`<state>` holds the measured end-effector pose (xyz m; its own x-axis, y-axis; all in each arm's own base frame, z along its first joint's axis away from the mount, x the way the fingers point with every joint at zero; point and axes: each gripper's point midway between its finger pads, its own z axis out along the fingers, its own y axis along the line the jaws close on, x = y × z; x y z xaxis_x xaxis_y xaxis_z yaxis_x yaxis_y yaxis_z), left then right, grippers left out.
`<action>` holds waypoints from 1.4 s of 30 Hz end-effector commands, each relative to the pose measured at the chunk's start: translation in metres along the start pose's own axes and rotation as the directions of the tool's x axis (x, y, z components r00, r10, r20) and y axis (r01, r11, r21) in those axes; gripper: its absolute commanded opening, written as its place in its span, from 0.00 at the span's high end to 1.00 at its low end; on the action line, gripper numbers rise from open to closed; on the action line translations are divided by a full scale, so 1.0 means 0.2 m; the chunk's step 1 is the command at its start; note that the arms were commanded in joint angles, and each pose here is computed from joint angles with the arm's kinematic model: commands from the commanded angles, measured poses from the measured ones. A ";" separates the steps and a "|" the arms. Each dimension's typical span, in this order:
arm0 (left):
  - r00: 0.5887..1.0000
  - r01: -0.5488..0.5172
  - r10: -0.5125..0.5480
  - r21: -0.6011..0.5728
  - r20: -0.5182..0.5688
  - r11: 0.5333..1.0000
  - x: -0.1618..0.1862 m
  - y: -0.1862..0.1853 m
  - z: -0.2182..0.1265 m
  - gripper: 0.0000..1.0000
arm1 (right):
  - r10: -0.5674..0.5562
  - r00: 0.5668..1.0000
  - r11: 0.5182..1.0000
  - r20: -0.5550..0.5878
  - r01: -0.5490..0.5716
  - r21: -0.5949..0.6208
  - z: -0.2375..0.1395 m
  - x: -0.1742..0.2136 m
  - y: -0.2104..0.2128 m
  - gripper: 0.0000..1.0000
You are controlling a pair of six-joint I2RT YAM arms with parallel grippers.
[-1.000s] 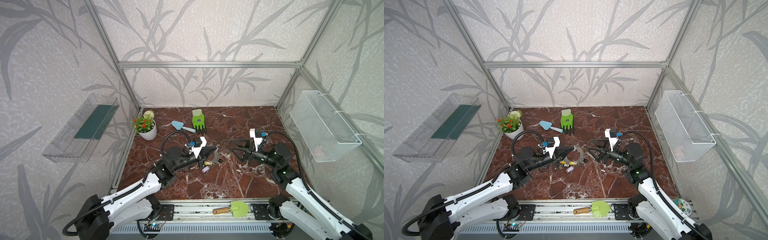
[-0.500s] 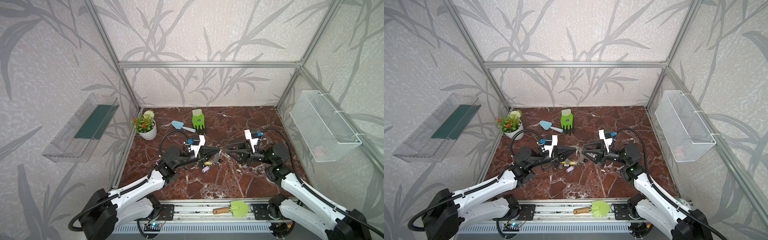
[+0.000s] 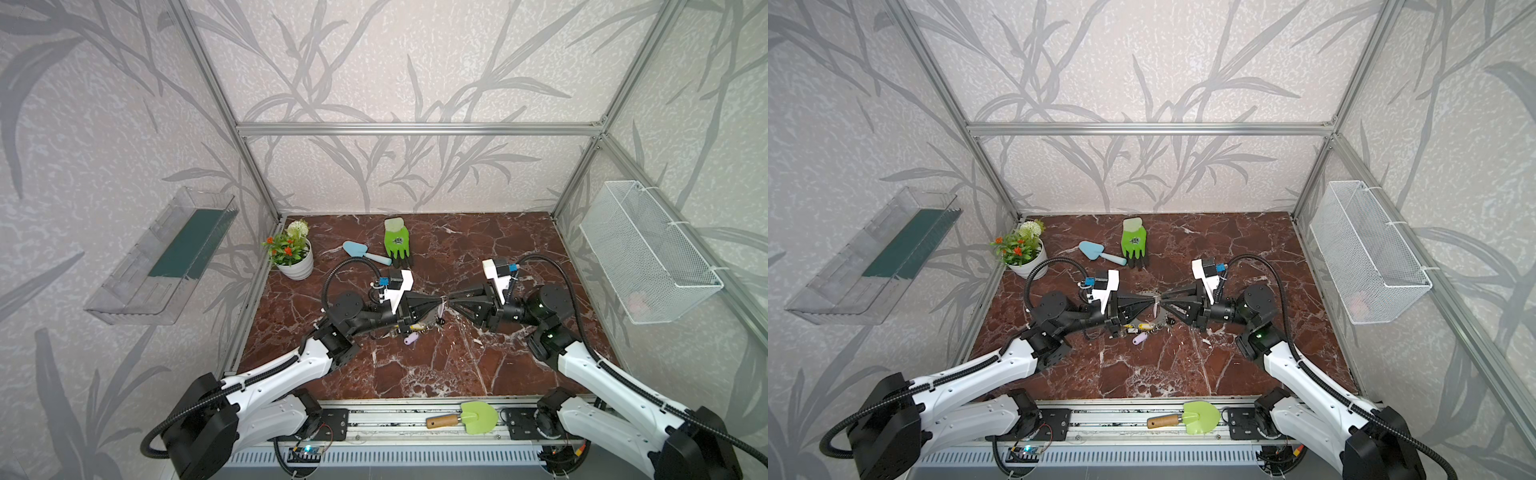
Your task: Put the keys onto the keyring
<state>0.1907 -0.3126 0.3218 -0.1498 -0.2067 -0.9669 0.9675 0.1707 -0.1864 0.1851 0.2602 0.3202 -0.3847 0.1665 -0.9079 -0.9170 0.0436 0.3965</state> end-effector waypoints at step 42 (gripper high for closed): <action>0.999 0.038 -0.039 -0.095 -0.008 0.995 -0.11 -0.02 -0.11 0.42 | -0.008 0.999 0.999 0.043 0.010 -0.054 0.02 -0.02 0.03 1.00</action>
<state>0.1865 -0.3014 0.3331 -0.2103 -0.1793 -0.9611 0.9481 0.2025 -0.2452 0.1832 0.2647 0.3209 -0.3971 0.1972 -0.8963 -0.9143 -0.0007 0.4049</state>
